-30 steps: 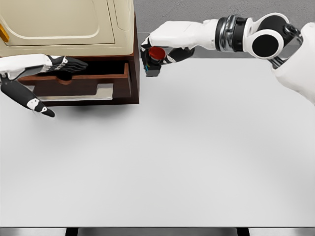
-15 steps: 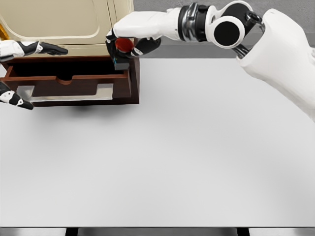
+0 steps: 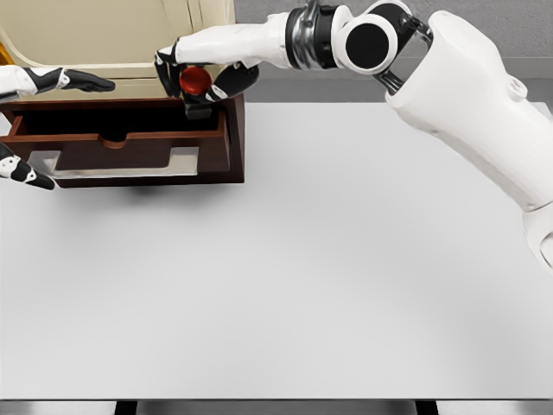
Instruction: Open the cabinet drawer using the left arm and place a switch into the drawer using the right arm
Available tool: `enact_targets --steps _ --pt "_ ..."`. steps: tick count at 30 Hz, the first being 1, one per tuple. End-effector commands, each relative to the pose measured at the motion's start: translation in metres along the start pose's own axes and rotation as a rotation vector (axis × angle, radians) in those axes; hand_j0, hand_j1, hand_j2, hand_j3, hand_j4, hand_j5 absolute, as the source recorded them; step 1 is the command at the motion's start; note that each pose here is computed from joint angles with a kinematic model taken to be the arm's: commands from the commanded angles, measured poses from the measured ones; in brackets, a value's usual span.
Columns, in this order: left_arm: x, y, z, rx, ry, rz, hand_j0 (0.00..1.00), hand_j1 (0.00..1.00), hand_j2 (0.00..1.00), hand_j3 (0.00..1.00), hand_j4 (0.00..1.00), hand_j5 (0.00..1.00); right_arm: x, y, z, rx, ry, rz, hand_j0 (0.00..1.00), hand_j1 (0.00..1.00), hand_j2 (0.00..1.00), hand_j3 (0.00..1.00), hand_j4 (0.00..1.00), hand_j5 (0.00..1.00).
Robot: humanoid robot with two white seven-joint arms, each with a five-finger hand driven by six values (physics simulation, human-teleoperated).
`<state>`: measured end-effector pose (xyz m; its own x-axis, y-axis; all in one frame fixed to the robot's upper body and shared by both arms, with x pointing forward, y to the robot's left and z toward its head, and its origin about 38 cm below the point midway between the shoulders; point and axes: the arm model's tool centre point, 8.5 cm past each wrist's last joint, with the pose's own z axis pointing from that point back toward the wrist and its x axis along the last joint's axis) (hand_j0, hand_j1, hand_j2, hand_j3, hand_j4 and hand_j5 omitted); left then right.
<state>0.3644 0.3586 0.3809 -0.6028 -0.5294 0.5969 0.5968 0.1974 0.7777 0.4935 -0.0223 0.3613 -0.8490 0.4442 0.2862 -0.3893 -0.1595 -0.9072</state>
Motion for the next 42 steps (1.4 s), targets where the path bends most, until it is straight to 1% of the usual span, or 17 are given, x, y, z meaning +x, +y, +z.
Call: enact_targets --steps 1,4,5,6,8,9,10,17,26,29,31,32,34,35,36,39,42 --pt "-0.003 -0.004 -0.002 -0.008 0.003 0.019 1.0 1.0 1.0 1.0 1.0 1.0 0.002 0.014 -0.015 0.02 0.016 0.114 0.45 0.45 0.45 0.45 0.45 0.45" --pt "-0.004 -0.003 0.001 -0.007 0.011 0.017 1.0 1.0 1.0 1.0 1.0 1.0 0.002 0.014 -0.015 0.02 0.016 0.114 0.47 0.47 0.47 0.47 0.47 0.47" --pt "-0.004 -0.003 0.001 -0.007 0.011 0.017 1.0 1.0 1.0 1.0 1.0 1.0 0.002 0.014 -0.015 0.02 0.016 0.114 0.5 0.5 0.5 0.5 0.5 0.5" --pt "-0.004 -0.003 0.001 -0.007 0.011 0.017 1.0 1.0 1.0 1.0 1.0 1.0 0.002 0.014 -0.015 0.02 0.016 0.114 0.6 0.6 0.6 0.6 0.6 0.6" --pt "-0.004 -0.004 0.001 -0.008 0.011 0.019 1.0 1.0 1.0 1.0 1.0 1.0 0.001 0.014 -0.015 0.021 0.023 0.109 0.92 0.92 0.92 0.92 0.92 0.92" --pt "-0.005 -0.006 0.001 -0.011 0.012 0.024 1.0 1.0 1.0 1.0 1.0 1.0 0.001 0.013 -0.015 0.019 0.023 0.108 0.98 0.98 0.98 0.98 0.98 0.98" --pt "-0.006 -0.006 0.0 -0.012 0.014 0.024 1.0 1.0 1.0 1.0 1.0 1.0 0.001 0.013 -0.015 0.019 0.023 0.108 1.0 1.0 1.0 1.0 1.0 1.0" --pt "-0.006 -0.006 0.001 -0.012 0.016 0.025 1.0 1.0 1.0 1.0 1.0 1.0 0.001 0.014 -0.01 0.019 0.017 0.12 1.0 1.0 1.0 1.0 1.0 1.0" --pt "-0.006 -0.006 0.001 -0.011 0.017 0.025 1.0 1.0 1.0 1.0 1.0 1.0 0.0 0.013 0.036 -0.001 0.023 0.182 1.0 1.0 1.0 1.0 1.0 1.0" --pt "-0.008 -0.007 0.001 -0.013 0.024 0.03 1.0 1.0 1.0 1.0 1.0 1.0 0.001 0.007 0.063 -0.026 0.015 0.226 1.0 1.0 1.0 1.0 1.0 1.0" --pt "-0.007 -0.007 0.001 -0.013 0.023 0.032 1.0 1.0 1.0 1.0 1.0 1.0 0.003 0.01 0.087 -0.028 -0.008 0.273 1.0 1.0 1.0 1.0 1.0 1.0" --pt "-0.007 -0.007 0.001 -0.013 0.025 0.033 1.0 1.0 1.0 1.0 1.0 1.0 0.0 0.015 0.104 -0.03 -0.037 0.304 1.0 1.0 1.0 1.0 1.0 1.0" --pt "-0.007 -0.006 0.001 -0.011 0.025 0.033 1.0 1.0 1.0 1.0 1.0 1.0 -0.008 0.033 0.142 -0.027 -0.158 0.321 1.0 1.0 1.0 1.0 1.0 1.0" --pt "-0.008 -0.007 0.0 -0.014 0.023 0.035 1.0 1.0 1.0 1.0 1.0 1.0 -0.018 0.042 0.166 -0.028 -0.159 0.309 1.0 1.0 1.0 1.0 1.0 1.0" --pt "-0.008 -0.007 0.001 -0.013 0.025 0.038 1.0 1.0 1.0 1.0 1.0 1.0 -0.033 0.049 0.189 -0.038 -0.105 0.274 1.0 1.0 1.0 1.0 1.0 1.0" --pt "-0.008 -0.007 0.003 -0.012 0.029 0.037 1.0 1.0 1.0 1.0 1.0 1.0 -0.062 0.073 0.241 -0.079 0.02 0.188 1.0 1.0 1.0 1.0 1.0 1.0" --pt "-0.008 -0.007 0.003 -0.012 0.031 0.037 1.0 1.0 1.0 1.0 1.0 1.0 -0.082 0.089 0.262 -0.081 0.09 0.125 1.0 1.0 1.0 1.0 1.0 1.0"
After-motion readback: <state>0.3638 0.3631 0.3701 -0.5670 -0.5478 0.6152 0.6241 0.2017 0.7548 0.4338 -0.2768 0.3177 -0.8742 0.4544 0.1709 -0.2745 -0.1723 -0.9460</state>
